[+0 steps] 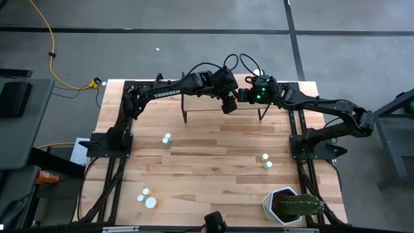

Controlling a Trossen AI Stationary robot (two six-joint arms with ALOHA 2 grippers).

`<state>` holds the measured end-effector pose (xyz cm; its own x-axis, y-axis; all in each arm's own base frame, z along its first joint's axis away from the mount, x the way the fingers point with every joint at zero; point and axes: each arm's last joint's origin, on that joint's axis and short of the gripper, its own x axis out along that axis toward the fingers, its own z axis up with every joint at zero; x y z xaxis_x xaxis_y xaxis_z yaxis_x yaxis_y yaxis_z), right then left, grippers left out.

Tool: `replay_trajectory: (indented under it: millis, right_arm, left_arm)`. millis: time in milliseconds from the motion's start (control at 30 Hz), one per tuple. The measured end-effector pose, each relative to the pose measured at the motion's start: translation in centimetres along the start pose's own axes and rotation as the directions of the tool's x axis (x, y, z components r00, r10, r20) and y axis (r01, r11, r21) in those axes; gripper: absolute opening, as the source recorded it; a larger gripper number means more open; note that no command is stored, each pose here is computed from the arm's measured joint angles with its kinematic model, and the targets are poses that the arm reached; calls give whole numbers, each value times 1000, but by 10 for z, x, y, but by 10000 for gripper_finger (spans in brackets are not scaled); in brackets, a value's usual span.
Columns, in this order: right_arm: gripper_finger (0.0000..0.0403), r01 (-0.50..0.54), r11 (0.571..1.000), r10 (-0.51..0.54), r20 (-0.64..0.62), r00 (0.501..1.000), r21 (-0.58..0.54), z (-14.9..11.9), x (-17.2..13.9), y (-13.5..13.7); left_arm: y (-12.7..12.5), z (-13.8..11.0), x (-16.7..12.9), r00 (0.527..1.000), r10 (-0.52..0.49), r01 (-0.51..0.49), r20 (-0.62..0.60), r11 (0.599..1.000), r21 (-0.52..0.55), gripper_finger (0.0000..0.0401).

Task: Pick and place medicine bottles onto shelf by color
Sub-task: Put the top orange pill bottle on the shelf aligned with the orange pill bottle

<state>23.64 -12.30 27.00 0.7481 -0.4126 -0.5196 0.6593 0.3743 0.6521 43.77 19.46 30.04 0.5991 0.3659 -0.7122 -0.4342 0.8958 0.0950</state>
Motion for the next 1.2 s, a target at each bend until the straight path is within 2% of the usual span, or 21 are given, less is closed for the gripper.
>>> replay_trajectory:
  millis: [400, 933, 1200]
  right_arm:
    - [0, -18, 1000, 18, 4, 1000, 0, 1, 0, 2]
    - [0, -7, 1000, 7, 8, 1000, 0, 1, 0, 1]
    - [0, -11, 1000, 12, 67, 998, -13, 14, -15, -4]
  left_arm:
    - [-1, 3, 1, 999, -12, 12, 37, 1000, -1, 260]
    - [0, 4, 0, 999, 0, -1, 40, 1000, 6, 264]
    - [12, 3, -18, 999, 44, -44, 1, 999, 11, 264]
